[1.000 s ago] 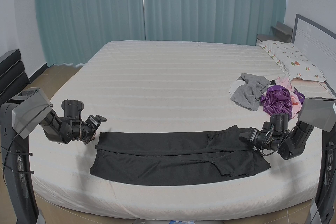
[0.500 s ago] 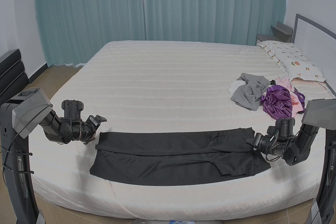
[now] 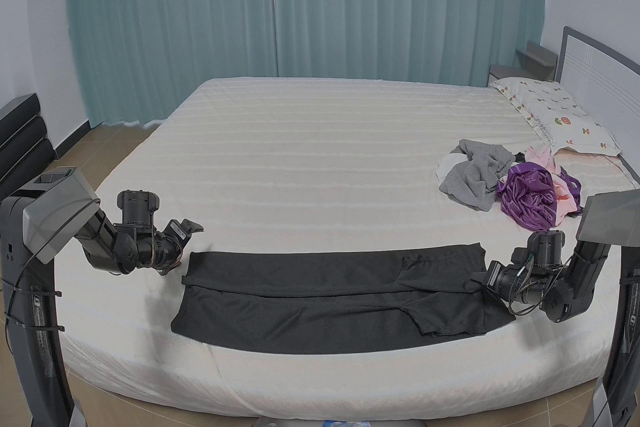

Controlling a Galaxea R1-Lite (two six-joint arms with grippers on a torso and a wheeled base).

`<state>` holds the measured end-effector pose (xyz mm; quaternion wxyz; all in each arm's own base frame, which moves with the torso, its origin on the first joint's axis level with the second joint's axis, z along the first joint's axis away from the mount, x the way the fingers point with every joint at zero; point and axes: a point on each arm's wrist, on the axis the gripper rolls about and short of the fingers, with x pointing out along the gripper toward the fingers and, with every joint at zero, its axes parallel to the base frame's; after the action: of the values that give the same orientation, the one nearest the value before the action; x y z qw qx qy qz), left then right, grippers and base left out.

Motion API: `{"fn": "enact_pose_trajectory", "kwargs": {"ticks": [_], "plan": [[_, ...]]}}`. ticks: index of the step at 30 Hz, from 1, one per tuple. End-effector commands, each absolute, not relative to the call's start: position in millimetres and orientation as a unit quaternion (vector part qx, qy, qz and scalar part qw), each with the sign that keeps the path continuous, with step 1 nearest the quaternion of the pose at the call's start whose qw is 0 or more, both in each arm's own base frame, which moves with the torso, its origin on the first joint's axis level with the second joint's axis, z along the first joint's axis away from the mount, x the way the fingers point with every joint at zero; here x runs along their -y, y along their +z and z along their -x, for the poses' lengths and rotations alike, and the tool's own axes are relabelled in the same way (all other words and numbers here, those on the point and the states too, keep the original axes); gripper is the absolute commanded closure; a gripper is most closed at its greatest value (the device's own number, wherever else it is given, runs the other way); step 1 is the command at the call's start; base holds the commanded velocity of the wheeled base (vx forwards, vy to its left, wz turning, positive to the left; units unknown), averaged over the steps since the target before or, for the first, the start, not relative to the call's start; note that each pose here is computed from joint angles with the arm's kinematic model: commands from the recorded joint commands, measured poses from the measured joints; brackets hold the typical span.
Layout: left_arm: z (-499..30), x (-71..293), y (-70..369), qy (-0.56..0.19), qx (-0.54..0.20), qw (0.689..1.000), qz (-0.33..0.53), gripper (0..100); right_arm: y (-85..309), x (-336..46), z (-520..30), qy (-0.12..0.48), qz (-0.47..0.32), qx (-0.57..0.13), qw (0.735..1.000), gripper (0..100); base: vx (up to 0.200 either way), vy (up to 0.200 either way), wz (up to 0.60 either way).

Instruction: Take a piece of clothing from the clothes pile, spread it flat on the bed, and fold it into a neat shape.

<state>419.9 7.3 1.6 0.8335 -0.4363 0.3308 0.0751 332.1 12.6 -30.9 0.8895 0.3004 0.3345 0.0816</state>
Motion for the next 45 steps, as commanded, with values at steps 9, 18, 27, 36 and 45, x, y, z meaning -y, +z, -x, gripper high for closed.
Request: {"fn": "enact_pose_trajectory", "kwargs": {"ticks": [9, 18, 27, 36, 45], "plan": [[-403.0, -8.9, 19.7, 0.065, -0.332, 0.833, 0.437, 0, -12.9, -13.0, -328.3, 0.077, -0.339, -0.307, 0.886, 0, 0.0, 0.0, 0.0], [-359.1, -7.8, 40.2, 0.047, -0.356, 0.821, 0.444, 0, 8.0, -1.9, -291.9, 0.043, -0.374, -0.285, 0.881, 0, 0.0, 0.0, 0.0], [-325.6, -1.4, 37.7, 0.053, -0.388, 0.808, 0.44, 0, 2.3, -4.3, -262.4, 0.036, -0.4, -0.287, 0.87, 0, 0.0, 0.0, 0.0], [-316.6, 0.0, 29.6, 0.05, -0.393, 0.805, 0.441, 0, -2.4, -3.6, -255.6, 0.017, -0.434, -0.301, 0.849, 0, -0.133, 0.0, 0.0], [-310.4, 1.3, 23.6, 0.057, -0.405, 0.804, 0.431, 0, -5.0, -3.3, -253.7, 0.01, -0.444, -0.308, 0.842, 0, 0.0, 0.0, 0.0]]}}
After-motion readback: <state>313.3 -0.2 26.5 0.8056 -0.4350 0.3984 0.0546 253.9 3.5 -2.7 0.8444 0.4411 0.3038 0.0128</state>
